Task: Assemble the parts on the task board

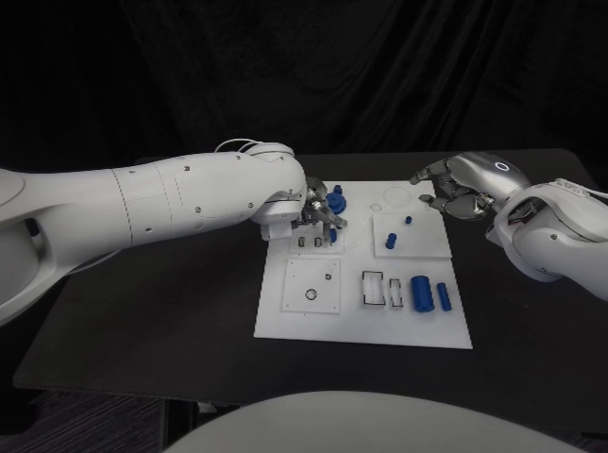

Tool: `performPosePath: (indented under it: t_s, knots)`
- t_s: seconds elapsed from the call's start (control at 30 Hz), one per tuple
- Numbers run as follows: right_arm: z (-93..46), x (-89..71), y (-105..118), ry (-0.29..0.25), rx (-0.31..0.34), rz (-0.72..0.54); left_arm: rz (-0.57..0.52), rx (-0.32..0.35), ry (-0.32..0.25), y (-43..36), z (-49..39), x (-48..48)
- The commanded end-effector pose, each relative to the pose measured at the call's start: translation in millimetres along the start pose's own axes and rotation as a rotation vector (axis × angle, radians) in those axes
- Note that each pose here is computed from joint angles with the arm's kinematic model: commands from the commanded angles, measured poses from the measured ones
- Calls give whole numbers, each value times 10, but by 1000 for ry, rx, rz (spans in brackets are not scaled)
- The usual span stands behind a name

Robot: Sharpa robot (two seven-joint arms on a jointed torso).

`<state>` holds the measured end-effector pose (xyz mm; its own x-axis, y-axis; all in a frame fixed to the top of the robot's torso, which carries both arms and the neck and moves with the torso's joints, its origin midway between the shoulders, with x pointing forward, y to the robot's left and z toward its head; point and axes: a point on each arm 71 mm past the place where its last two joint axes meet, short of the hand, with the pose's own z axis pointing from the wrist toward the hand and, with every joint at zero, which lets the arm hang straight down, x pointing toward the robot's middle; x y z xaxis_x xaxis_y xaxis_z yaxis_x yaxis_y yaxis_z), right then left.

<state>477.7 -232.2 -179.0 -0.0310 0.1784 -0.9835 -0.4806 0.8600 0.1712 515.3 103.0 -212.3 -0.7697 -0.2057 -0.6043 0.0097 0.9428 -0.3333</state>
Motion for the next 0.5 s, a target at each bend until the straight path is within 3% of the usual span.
performPosePath:
  t_s: [0.03, 0.5]
  knots:
    - [-7, 10, -17, 1, 21, 9, -17, 37, -20, -26, 15, -3]
    - [-4, 27, -22, 9, 24, 9, -20, 22, -5, 19, 70, 41]
